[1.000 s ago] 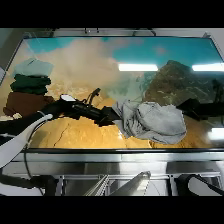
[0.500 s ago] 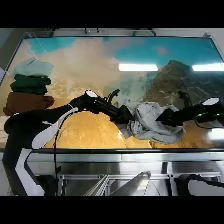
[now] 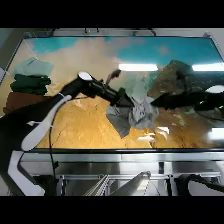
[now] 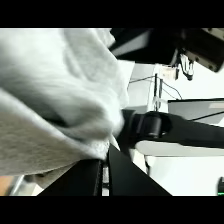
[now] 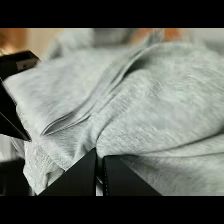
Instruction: Fold the shirts.
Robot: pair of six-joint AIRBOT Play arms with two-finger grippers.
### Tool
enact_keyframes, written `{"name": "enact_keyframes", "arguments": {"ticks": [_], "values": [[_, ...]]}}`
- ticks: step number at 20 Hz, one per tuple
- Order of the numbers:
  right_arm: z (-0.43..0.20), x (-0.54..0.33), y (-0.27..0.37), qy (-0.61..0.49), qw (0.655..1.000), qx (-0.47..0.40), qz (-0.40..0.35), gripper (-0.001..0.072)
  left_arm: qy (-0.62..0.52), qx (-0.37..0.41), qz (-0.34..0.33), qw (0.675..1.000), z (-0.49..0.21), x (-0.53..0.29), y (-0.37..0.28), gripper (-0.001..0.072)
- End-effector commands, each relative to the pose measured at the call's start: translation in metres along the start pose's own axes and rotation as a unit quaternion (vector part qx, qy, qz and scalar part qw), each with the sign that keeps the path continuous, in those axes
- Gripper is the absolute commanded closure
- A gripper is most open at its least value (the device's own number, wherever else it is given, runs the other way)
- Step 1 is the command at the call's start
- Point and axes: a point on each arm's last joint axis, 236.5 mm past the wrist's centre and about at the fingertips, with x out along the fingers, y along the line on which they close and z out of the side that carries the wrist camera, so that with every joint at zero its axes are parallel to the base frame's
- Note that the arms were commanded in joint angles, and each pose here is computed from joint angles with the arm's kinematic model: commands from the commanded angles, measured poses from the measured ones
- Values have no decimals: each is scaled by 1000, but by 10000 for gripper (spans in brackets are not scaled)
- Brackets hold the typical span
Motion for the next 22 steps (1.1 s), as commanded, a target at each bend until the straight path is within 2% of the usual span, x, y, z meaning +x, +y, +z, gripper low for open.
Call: {"name": "enact_keyframes", "arguments": {"ticks": [1,3,4,6,8,12,14,19,22], "values": [[82,-91,127,-158,977,-125,73,695,-89,126,7,988,30,-93,-112,707],[117,-173,214,-296,929,-204,93,695,-168,216,32,961,34,-164,-188,706],[126,-213,245,-363,899,-235,74,695,-203,253,48,945,28,-196,-222,706],[127,-272,281,-465,844,-268,22,695,-248,298,79,918,6,-240,-267,688],[114,-289,298,-491,823,-285,-1,695,-263,320,107,904,-16,-260,-285,688],[103,-262,284,-447,851,-273,-33,694,-260,273,248,892,-32,-282,-245,688],[106,-251,263,-427,867,-253,-53,694,-250,248,279,893,-38,-287,-229,687],[85,-188,240,-300,925,-231,-7,694,-194,183,247,932,-44,-255,-178,684],[64,-132,207,-219,959,-180,24,693,-134,137,218,957,-54,-213,-127,684]]}}
